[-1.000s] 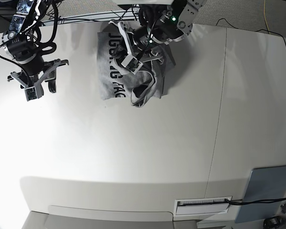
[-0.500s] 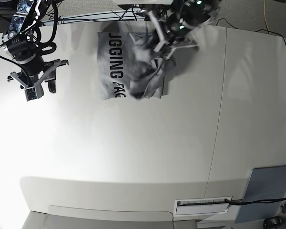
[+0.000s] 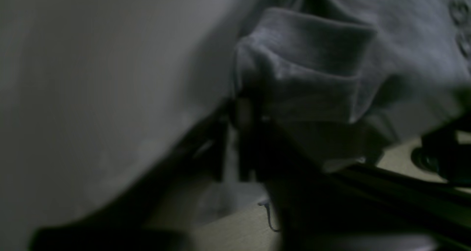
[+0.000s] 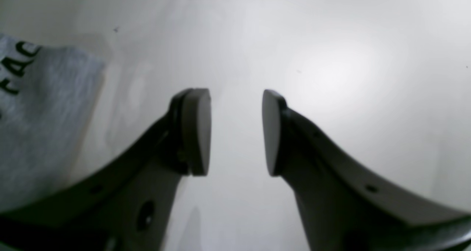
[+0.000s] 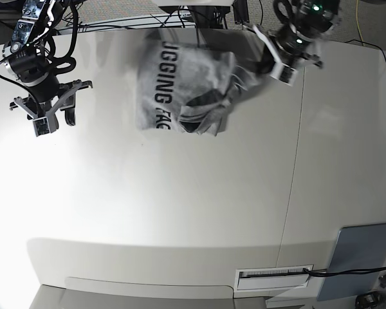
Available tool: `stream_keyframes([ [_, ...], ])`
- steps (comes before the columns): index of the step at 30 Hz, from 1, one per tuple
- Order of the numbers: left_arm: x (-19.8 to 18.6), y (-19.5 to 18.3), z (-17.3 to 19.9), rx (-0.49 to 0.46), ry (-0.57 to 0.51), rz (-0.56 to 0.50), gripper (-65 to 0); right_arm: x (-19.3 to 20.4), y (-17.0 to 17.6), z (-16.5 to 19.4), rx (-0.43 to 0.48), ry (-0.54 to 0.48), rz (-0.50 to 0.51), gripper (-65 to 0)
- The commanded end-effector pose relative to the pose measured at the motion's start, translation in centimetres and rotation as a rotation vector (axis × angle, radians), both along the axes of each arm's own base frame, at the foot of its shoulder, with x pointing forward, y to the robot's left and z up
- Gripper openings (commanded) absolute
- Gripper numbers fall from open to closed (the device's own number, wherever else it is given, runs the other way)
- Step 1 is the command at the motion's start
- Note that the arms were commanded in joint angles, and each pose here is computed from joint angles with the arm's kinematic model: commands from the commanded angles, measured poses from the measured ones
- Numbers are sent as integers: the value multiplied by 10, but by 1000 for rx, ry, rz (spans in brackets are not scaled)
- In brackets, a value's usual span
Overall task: Fold the T-shirt properly
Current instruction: 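Lift the shirt's folded edge with the left gripper and drag it, then regrasp the shirt with the left gripper and pull it flat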
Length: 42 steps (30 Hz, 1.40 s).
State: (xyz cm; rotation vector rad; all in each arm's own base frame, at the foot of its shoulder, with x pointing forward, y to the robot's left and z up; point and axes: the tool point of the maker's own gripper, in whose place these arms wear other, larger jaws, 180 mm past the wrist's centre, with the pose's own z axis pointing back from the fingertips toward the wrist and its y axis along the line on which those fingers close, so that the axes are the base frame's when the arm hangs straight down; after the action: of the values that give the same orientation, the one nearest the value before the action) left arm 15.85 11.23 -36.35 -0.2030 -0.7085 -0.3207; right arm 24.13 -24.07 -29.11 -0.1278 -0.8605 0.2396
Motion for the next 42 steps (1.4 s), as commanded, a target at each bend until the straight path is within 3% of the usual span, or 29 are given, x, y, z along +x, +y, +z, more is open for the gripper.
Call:
stream_keyframes([
  [1,5,7,8,4,-26,16,-467,5,-2,12,-19,-44,11,-418],
  [3,6,20,8,16,-10,52,-358,5,-2,12,-19,-45,11,-418],
  [5,6,31,8,16,7,83,-297,5,-1,12,-19,-45,12,-418],
  [8,9,35,15,-22,-10,74,-294,5,-1,12,-19,-45,12,-418],
  [12,13,-9,52,-281,-135,-108,-296,5,-1,12,-18,-45,12,-418],
  [14,14,-30,67,-365,-188,-196,-304,5,0,12,-13,-46,14,-418],
  [22,40,-91,69,-267,-262,-382,-317,6,1,12,-5,-49,17,-418],
  [26,51,-114,68,-174,-304,-420,-317,6,1,12,-6,-48,17,-418],
  [29,52,-135,71,-164,-326,-457,-317,6,1,12,-6,-49,17,-418],
  [37,71,-170,49,-195,-272,-445,-317,5,0,11,-13,-42,12,-418],
  [42,82,-170,37,-181,-243,-415,-318,4,-4,10,-36,-35,3,-418],
])
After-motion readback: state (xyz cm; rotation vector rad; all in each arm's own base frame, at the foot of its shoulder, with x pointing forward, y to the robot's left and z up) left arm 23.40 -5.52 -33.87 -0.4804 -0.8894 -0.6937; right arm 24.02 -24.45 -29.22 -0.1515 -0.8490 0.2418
